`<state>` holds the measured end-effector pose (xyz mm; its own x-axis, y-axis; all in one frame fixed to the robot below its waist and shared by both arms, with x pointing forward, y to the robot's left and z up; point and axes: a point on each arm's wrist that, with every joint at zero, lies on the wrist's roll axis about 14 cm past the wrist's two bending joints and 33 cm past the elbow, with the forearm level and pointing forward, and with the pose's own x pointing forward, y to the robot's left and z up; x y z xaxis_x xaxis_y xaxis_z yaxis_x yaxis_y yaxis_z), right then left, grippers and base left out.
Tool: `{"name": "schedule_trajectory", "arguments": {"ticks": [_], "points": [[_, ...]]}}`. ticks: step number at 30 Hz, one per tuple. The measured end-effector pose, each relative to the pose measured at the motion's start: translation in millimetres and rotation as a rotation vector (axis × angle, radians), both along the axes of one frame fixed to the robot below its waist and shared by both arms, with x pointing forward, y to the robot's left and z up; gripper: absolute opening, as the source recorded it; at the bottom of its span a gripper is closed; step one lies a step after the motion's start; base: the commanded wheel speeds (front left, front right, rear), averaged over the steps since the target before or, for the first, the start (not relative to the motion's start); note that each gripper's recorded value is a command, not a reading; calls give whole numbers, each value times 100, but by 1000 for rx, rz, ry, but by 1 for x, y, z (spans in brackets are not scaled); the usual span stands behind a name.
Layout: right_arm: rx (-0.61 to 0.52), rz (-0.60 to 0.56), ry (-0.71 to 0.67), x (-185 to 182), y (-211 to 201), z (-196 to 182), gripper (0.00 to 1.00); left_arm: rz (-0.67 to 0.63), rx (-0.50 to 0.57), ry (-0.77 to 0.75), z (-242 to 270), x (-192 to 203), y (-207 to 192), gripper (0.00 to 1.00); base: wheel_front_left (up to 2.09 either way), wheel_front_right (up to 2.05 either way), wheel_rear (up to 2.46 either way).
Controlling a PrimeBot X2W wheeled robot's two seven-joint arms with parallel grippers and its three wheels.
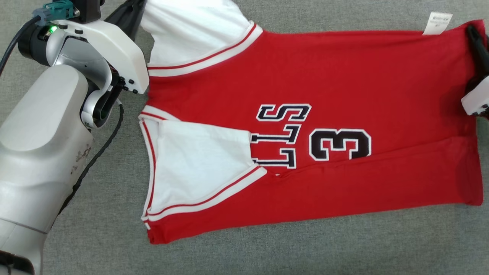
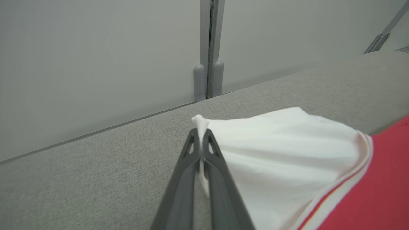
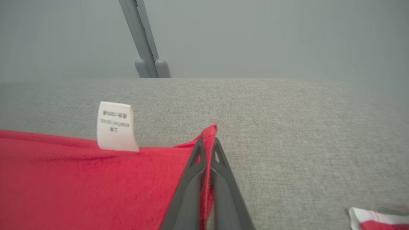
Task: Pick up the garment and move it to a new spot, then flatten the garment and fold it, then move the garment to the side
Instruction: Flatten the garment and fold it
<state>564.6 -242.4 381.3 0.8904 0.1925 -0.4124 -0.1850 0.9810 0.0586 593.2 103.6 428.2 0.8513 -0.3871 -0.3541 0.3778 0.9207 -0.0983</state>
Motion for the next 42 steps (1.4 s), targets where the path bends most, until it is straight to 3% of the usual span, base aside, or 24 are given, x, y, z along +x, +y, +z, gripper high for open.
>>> {"name": "schedule_trajectory", "arguments": {"ticks": [7,11,22,34,42], "points": [[-72,4,-74,17,-5,18,0,48,-6,-92,16,12,5,0,0,0,0],[-54,23,-128,22,7,35,0,19,-23,-98,18,8,-3,0,0,0,0],[-69,47,-184,-9,8,55,0,-20,3,-136,37,-15,2,0,0,0,0],[-90,55,-158,-65,-5,56,0,-157,-54,-2,46,-107,-4,0,0,0,0],[-120,136,-191,-82,7,68,0,-211,-87,129,51,-160,9,0,0,0,0]]}}
